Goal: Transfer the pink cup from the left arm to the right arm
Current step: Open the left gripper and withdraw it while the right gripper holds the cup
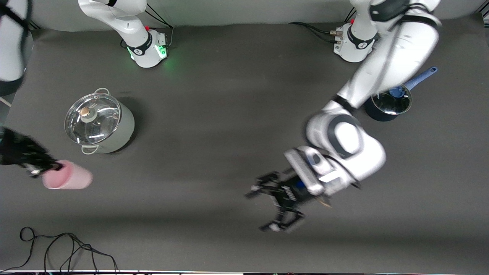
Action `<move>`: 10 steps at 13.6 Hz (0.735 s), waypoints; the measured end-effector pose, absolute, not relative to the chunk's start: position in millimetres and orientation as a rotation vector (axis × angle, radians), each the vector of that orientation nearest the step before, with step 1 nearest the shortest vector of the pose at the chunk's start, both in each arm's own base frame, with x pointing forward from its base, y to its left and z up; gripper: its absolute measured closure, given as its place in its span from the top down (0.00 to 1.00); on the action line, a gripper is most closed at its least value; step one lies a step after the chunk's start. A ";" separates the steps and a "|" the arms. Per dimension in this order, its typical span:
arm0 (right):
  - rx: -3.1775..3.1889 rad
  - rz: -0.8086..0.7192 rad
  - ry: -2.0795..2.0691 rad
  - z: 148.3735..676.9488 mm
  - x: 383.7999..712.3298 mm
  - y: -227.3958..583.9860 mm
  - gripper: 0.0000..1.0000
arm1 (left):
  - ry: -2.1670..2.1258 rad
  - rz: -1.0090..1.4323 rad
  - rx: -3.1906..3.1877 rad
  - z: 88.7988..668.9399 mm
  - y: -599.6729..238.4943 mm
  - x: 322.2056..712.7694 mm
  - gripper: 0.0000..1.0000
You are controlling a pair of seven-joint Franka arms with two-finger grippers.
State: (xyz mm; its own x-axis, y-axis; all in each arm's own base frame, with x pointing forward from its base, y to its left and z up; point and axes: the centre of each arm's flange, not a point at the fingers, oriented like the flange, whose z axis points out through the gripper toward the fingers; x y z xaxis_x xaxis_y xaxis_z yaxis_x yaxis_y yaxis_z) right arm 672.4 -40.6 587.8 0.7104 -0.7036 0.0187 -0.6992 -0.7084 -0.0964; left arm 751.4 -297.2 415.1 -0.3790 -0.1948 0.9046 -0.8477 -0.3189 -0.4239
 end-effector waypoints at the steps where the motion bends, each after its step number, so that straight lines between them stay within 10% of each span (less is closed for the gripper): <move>1: -2.890 -0.094 1.034 586.7 670.2 -71.6 0.03 | -1.518 1.697 1.290 405.6 -253.8 762.9 1.00; 10: -3.112 -0.078 -0.022 554.6 648.3 -201.8 0.03 | -1.974 0.696 1.461 377.4 34.2 730.5 1.00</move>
